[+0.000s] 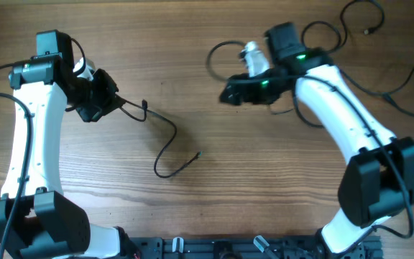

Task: Untangle cables

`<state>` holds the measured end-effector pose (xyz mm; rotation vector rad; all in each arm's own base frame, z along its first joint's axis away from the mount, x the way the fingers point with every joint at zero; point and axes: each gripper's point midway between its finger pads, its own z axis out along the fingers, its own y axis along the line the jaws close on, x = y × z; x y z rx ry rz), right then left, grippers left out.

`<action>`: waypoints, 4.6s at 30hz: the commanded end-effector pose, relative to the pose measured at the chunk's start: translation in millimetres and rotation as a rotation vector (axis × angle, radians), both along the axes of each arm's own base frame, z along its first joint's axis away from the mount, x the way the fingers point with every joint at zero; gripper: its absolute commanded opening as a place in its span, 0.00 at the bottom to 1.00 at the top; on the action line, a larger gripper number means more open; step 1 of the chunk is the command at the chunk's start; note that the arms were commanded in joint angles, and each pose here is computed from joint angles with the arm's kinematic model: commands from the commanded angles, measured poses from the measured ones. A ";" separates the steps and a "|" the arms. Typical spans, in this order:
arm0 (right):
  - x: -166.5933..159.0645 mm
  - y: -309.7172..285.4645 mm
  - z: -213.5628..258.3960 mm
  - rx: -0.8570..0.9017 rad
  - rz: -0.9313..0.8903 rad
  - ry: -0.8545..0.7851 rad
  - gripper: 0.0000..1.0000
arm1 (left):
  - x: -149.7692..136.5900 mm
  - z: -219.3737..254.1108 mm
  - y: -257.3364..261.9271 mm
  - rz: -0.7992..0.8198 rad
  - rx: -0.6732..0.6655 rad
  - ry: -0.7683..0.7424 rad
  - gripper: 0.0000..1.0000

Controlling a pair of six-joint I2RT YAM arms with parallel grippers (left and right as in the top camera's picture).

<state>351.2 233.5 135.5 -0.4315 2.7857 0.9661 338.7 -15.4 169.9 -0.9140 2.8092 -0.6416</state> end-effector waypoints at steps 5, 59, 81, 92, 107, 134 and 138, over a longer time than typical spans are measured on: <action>-62.8 86.3 -14.6 -0.069 -0.059 0.175 0.73 | 2.8 10.2 1.8 0.007 0.014 -0.038 0.04; 11.9 -150.5 19.4 -0.472 -0.680 0.009 0.04 | -23.2 -5.0 -6.3 -0.091 0.235 0.076 0.04; -11.4 -153.1 15.2 -0.510 -0.650 0.093 0.04 | -48.5 -6.6 -11.3 -0.110 0.203 0.177 1.00; -8.4 -145.1 49.3 -0.429 -0.613 -0.002 0.04 | -32.1 11.1 -59.2 -0.331 -0.049 -0.003 1.00; -95.7 -433.8 171.2 -0.695 -1.855 -0.266 0.04 | -30.3 7.6 -51.5 -0.325 0.001 -0.001 1.00; -71.8 -408.5 32.0 -0.526 -1.410 0.285 1.00 | -23.2 8.5 -51.5 -0.325 0.006 -0.032 1.00; -130.2 -452.1 32.0 -0.686 -1.616 0.417 1.00 | -22.4 8.7 -51.5 -0.325 0.006 -0.035 1.00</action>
